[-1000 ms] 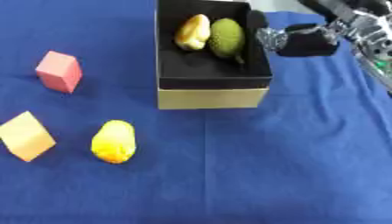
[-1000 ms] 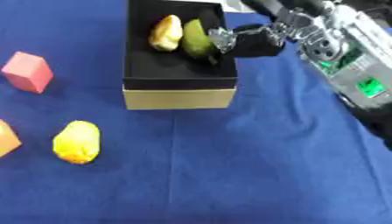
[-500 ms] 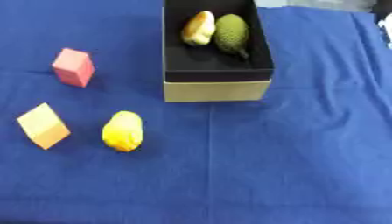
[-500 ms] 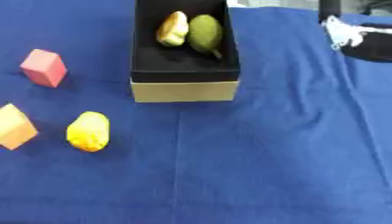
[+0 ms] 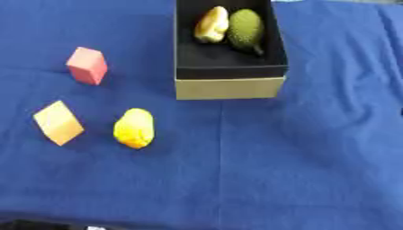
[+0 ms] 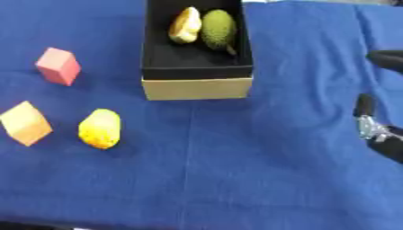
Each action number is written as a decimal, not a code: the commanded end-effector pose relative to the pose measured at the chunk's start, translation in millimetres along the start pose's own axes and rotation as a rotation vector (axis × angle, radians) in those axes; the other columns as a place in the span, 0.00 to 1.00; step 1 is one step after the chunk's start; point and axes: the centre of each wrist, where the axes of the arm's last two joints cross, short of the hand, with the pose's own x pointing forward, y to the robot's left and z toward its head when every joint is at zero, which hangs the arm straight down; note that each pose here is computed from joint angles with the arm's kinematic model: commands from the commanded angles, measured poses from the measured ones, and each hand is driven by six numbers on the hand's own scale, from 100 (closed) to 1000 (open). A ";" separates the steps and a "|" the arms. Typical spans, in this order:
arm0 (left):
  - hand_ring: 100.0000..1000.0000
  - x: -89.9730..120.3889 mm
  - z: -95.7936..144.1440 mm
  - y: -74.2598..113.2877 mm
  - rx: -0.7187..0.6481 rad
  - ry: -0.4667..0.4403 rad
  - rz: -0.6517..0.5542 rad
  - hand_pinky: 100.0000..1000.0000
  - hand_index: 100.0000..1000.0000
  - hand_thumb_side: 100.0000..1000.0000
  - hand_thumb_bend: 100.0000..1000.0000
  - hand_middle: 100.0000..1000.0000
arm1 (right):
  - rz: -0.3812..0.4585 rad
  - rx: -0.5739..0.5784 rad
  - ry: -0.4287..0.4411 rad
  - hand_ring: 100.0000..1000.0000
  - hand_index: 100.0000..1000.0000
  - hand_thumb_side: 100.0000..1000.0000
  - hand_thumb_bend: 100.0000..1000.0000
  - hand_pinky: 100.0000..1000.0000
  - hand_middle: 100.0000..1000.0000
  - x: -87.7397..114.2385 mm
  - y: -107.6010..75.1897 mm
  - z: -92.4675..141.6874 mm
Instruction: Pick up objects on the table and place them in the box.
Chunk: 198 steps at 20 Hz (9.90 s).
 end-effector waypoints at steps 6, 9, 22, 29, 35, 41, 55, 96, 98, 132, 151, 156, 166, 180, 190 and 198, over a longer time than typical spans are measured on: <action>0.77 7.4 -16.2 30.6 -0.165 -0.130 -0.135 0.83 0.86 0.32 0.35 0.71 | 0.063 -0.057 -0.040 0.79 0.83 0.05 0.00 0.78 0.73 14.9 25.4 7.5; 0.78 9.6 -22.7 37.7 -0.178 -0.180 -0.149 0.83 0.88 0.32 0.37 0.74 | 0.059 -0.059 -0.049 0.78 0.83 0.06 0.00 0.78 0.73 17.0 30.0 6.3; 0.80 -3.6 -46.2 62.8 -0.153 -0.240 -0.150 0.85 0.86 0.18 0.49 0.75 | -0.007 -0.045 -0.061 0.78 0.83 0.20 0.00 0.77 0.73 26.0 44.8 9.4; 0.78 -11.8 -54.9 67.6 -0.146 -0.271 -0.161 0.84 0.85 0.05 0.50 0.72 | -0.027 -0.061 -0.054 0.78 0.83 0.26 0.00 0.77 0.73 25.9 46.9 4.4; 0.78 -17.3 -64.2 63.4 -0.156 -0.298 -0.141 0.84 0.85 0.01 0.47 0.71 | -0.047 -0.075 -0.063 0.78 0.83 0.25 0.00 0.77 0.73 21.6 42.8 -4.1; 0.78 -15.3 -71.5 63.2 -0.147 -0.345 -0.127 0.85 0.85 0.03 0.46 0.72 | -0.063 -0.090 -0.058 0.78 0.83 0.29 0.00 0.77 0.72 18.4 39.6 -10.3; 0.79 -13.0 -79.0 48.4 -0.271 -0.389 -0.145 0.85 0.84 0.00 0.46 0.74 | -0.118 -0.146 -0.066 0.77 0.82 0.40 0.00 0.76 0.72 11.6 31.8 -28.4; 0.51 9.1 -101.7 125.7 0.072 -0.404 -0.134 0.71 0.69 0.00 0.10 0.44 | -0.207 -0.170 -0.068 0.76 0.81 0.48 0.00 0.76 0.71 7.6 26.8 -44.0; 0.51 9.1 -107.5 133.3 0.099 -0.413 -0.104 0.71 0.69 0.00 0.06 0.45 | -0.220 -0.173 -0.084 0.76 0.81 0.48 0.00 0.76 0.71 6.9 25.6 -50.0; 0.55 43.5 -198.7 163.8 0.059 -0.573 0.050 0.76 0.72 0.00 0.00 0.48 | -0.429 -0.181 -0.160 0.76 0.81 0.47 0.00 0.75 0.71 3.5 7.5 -108.1; 0.76 -3.3 -162.6 151.8 0.121 -0.401 0.067 0.84 0.84 0.17 0.19 0.70 | -0.414 -0.169 -0.062 0.76 0.81 0.47 0.00 0.75 0.71 1.0 10.3 -85.6; 0.76 -26.5 -128.1 144.6 0.071 -0.291 0.011 0.84 0.84 0.18 0.24 0.71 | -0.370 -0.187 -0.026 0.76 0.81 0.47 0.00 0.75 0.71 0.1 11.1 -73.0; 0.81 -61.8 -82.4 110.4 -0.079 -0.073 0.008 0.86 0.87 0.22 0.40 0.76 | -0.368 -0.208 -0.025 0.76 0.81 0.47 0.00 0.75 0.71 3.6 19.8 -71.3; 0.84 -96.3 -85.0 83.0 -0.030 0.091 -0.032 0.87 0.89 0.12 0.53 0.80 | -0.401 -0.217 -0.004 0.76 0.80 0.47 0.00 0.74 0.71 9.8 33.5 -73.6; 0.83 -92.5 -96.7 85.8 -0.043 0.030 -0.012 0.87 0.87 0.10 0.47 0.78 | -0.401 -0.229 0.002 0.76 0.80 0.47 0.00 0.74 0.71 12.3 38.5 -75.1; 0.81 -88.7 -106.2 82.7 -0.143 -0.001 0.011 0.85 0.84 0.01 0.39 0.74 | -0.409 -0.247 0.008 0.76 0.80 0.47 0.00 0.74 0.70 13.4 40.4 -77.2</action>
